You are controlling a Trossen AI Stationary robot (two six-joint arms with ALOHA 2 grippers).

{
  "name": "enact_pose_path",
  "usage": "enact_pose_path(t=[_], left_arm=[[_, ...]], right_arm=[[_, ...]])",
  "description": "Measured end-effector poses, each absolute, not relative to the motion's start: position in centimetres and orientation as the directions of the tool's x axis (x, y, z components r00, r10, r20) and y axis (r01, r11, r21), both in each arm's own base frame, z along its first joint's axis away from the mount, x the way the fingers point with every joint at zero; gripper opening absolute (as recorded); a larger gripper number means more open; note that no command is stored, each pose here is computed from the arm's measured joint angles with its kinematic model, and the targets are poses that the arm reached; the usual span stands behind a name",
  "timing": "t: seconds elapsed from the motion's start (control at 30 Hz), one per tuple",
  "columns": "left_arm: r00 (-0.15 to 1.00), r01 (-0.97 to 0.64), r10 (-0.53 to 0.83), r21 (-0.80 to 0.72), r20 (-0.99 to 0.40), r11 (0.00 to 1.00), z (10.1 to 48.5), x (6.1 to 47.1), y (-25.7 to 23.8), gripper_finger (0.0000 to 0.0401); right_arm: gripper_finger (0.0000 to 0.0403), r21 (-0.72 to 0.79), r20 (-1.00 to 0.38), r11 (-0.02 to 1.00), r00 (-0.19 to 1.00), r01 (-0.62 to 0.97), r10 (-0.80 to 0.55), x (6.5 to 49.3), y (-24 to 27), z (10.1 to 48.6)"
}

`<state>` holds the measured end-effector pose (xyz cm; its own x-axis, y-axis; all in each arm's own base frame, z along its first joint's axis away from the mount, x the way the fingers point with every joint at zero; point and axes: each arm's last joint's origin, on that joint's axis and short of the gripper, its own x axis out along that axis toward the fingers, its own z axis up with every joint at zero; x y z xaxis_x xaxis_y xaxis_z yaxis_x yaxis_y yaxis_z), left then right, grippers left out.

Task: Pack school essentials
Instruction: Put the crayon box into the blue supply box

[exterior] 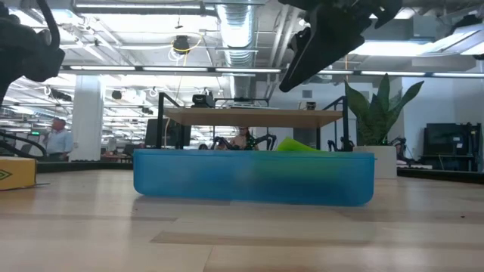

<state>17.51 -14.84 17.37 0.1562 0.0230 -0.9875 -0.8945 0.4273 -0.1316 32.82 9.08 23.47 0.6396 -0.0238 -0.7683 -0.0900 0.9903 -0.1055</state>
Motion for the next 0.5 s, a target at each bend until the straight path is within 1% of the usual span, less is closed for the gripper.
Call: enact_pose_path(t=[0.27, 0.5], left_arm=[[0.124, -0.900, 0.047, -0.092, -0.991, 0.425, 17.34, 17.21, -14.59, 0.0383], [0.131, -0.900, 0.042, -0.101, -0.991, 0.424, 17.34, 17.27, -14.65, 0.0383]], right_arm=[[0.0214, -0.105, -0.770, 0.991, 0.638, -0.089, -0.024, 32.80, 9.08, 23.45], [0.0214, -0.106, -0.773, 0.990, 0.634, -0.089, -0.025, 32.76, 9.06, 23.41]])
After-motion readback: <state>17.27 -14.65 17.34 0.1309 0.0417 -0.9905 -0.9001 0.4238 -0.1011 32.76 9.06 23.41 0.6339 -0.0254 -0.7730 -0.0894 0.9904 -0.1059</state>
